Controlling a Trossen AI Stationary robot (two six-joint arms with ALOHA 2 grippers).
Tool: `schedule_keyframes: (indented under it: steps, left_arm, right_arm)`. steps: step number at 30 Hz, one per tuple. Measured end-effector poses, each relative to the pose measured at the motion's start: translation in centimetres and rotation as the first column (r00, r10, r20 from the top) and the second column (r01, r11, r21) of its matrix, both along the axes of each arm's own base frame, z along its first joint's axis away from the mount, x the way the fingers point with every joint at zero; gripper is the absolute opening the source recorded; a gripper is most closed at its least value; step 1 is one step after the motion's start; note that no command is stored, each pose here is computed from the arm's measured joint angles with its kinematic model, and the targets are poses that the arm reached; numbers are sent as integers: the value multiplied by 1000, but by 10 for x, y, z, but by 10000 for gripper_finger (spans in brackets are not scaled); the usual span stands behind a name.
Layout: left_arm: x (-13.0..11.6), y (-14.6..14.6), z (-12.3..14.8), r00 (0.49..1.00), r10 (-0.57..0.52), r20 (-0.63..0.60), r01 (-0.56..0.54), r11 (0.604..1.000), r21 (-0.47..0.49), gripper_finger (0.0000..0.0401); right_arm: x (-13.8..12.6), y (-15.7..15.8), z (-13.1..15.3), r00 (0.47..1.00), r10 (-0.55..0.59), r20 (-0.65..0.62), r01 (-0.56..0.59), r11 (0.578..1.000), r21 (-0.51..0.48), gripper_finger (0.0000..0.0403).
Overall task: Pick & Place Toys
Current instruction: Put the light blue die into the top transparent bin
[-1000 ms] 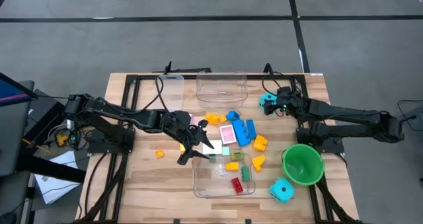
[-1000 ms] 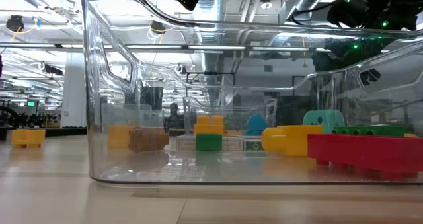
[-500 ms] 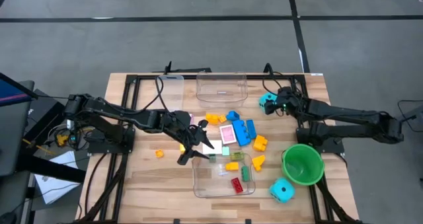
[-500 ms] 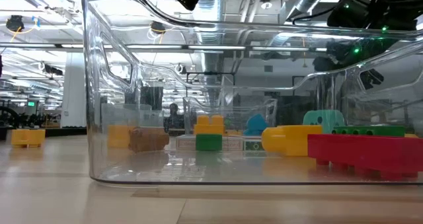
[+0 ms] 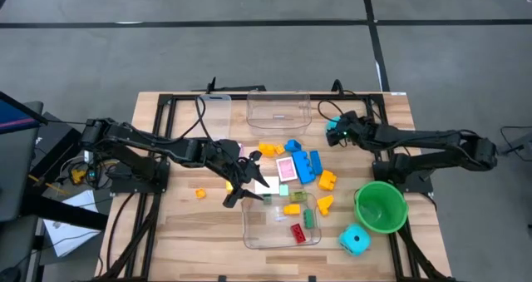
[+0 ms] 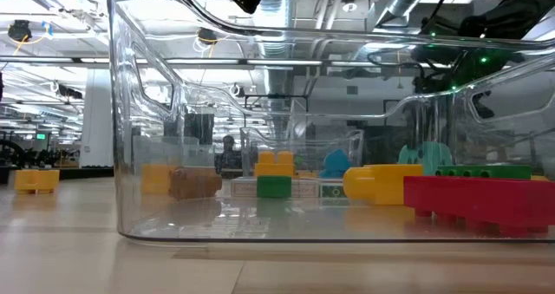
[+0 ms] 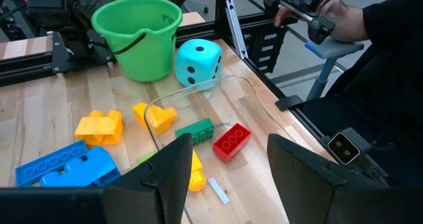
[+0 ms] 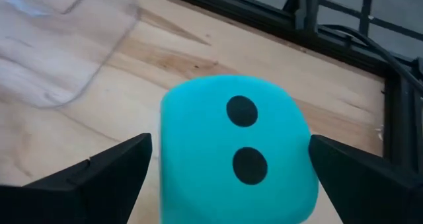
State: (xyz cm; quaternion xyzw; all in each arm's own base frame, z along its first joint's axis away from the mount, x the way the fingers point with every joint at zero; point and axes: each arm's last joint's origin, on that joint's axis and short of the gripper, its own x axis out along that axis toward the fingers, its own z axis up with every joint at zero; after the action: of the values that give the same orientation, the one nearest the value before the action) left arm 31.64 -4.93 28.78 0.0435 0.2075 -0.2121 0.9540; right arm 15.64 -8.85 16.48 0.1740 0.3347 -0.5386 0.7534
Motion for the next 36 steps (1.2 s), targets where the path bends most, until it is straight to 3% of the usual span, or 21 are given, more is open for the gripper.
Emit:
schedule_keyframes:
  steps: [26,36]
  left_arm:
    - [0,0,0,1000,0,-1,0,1000,0,191]
    - [0,0,0,1000,0,-1,0,1000,0,191]
  right_arm:
    - [-4,0,5,998,-25,57,25,1000,7,400]
    - [-7,-4,4,995,-65,79,61,997,57,400]
